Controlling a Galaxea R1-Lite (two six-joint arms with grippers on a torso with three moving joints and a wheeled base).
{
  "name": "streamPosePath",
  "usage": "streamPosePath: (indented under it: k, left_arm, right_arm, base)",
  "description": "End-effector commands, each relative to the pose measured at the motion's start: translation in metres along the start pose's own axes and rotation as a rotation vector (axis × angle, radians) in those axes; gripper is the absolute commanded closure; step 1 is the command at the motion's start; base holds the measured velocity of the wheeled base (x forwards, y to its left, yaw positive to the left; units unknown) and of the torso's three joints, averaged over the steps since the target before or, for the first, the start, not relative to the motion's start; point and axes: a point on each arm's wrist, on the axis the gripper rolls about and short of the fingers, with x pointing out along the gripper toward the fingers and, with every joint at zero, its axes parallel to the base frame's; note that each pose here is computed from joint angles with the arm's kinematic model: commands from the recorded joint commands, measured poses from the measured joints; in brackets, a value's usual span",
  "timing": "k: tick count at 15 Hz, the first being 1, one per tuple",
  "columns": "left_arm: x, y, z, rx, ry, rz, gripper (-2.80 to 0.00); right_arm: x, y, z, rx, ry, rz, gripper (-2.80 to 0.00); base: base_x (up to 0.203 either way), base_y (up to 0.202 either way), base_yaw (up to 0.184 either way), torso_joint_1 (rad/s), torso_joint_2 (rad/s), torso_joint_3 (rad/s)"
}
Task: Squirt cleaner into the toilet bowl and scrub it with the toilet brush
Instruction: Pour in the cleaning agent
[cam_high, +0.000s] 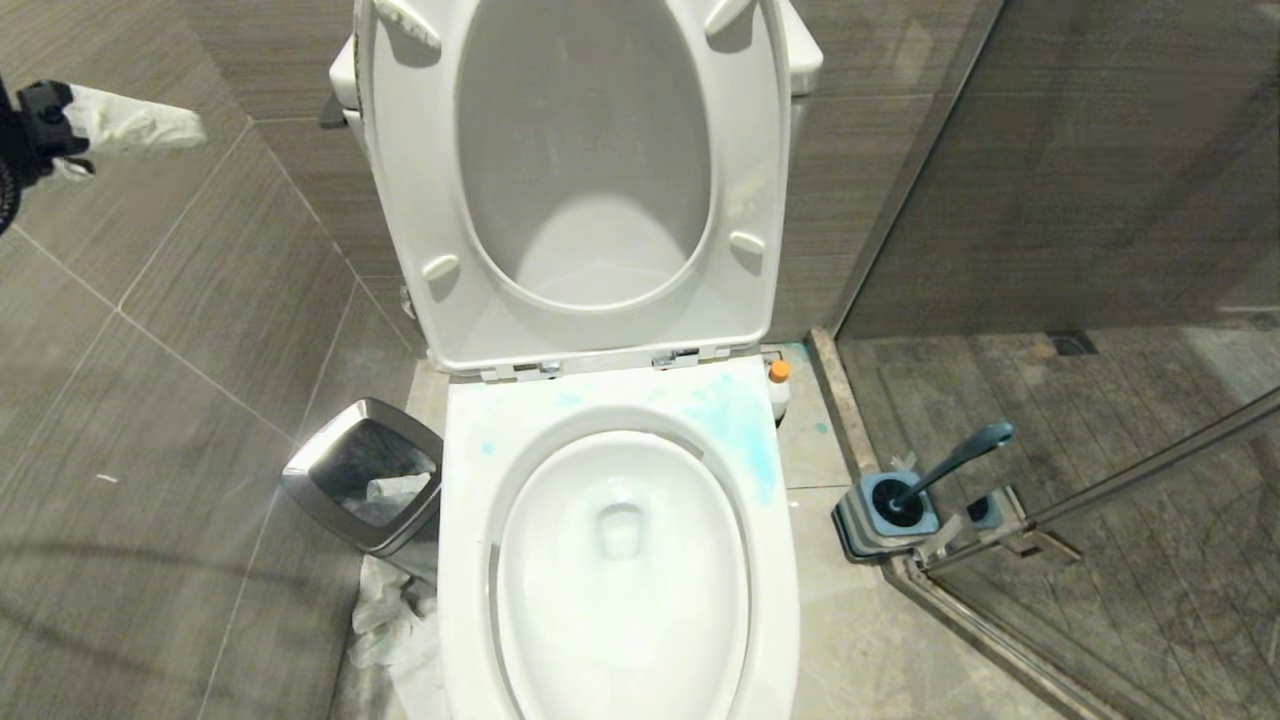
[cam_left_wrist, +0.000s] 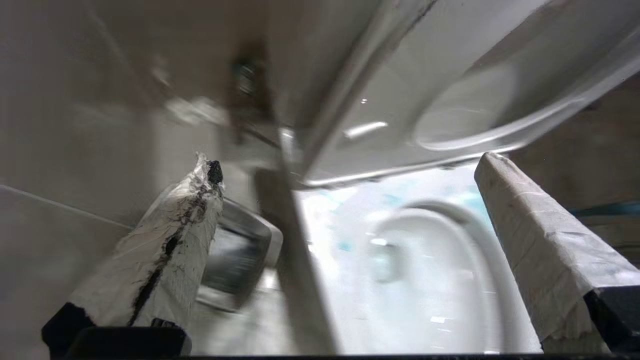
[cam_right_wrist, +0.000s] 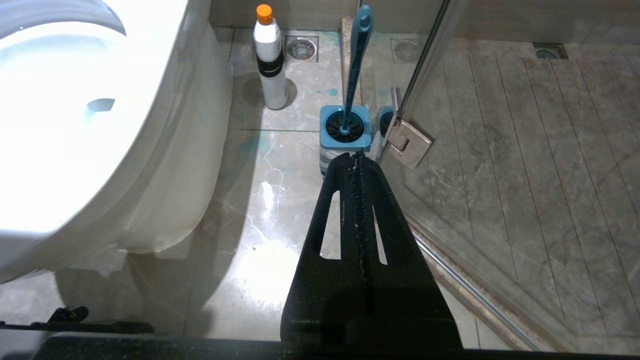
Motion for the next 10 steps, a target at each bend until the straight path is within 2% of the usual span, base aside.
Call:
streamPosePath:
  k: [1, 2, 3, 6, 10]
  left_arm:
    - [-0.041, -0.014, 0.010, 0.145, -0.089, 0.075, -2.80]
    - [-0.052, -0.017, 0.009, 0.159, -0.098, 0.109, -2.80]
    - [-0.064, -0.021, 0.008, 0.166, -0.106, 0.138, 0.00]
    - [-0.086, -0.028, 0.009, 0.180, -0.149, 0.192, 0.00]
    - [-0.102, -0.032, 0.024, 0.189, -0.237, 0.284, 0.00]
  right_arm:
    - [0.000, 0.000, 0.000, -0.001, 0.000, 0.000, 0.00]
    - [0.000, 0.000, 0.000, 0.000, 0.000, 0.000, 0.00]
    - [0.000, 0.000, 0.000, -0.001, 0.000, 0.000, 0.00]
    - [0.000, 0.000, 0.000, -0.001, 0.000, 0.000, 0.00]
    - [0.000, 0.000, 0.000, -0.001, 0.000, 0.000, 0.00]
  base:
    - [0.000, 0.000, 0.000, 0.000, 0.00, 0.000]
    - [0.000, 0.000, 0.000, 0.000, 0.00, 0.000]
    - [0.000, 0.000, 0.000, 0.000, 0.00, 0.000]
    - [0.000, 0.000, 0.000, 0.000, 0.00, 0.000]
    - [0.000, 0.000, 0.000, 0.000, 0.00, 0.000]
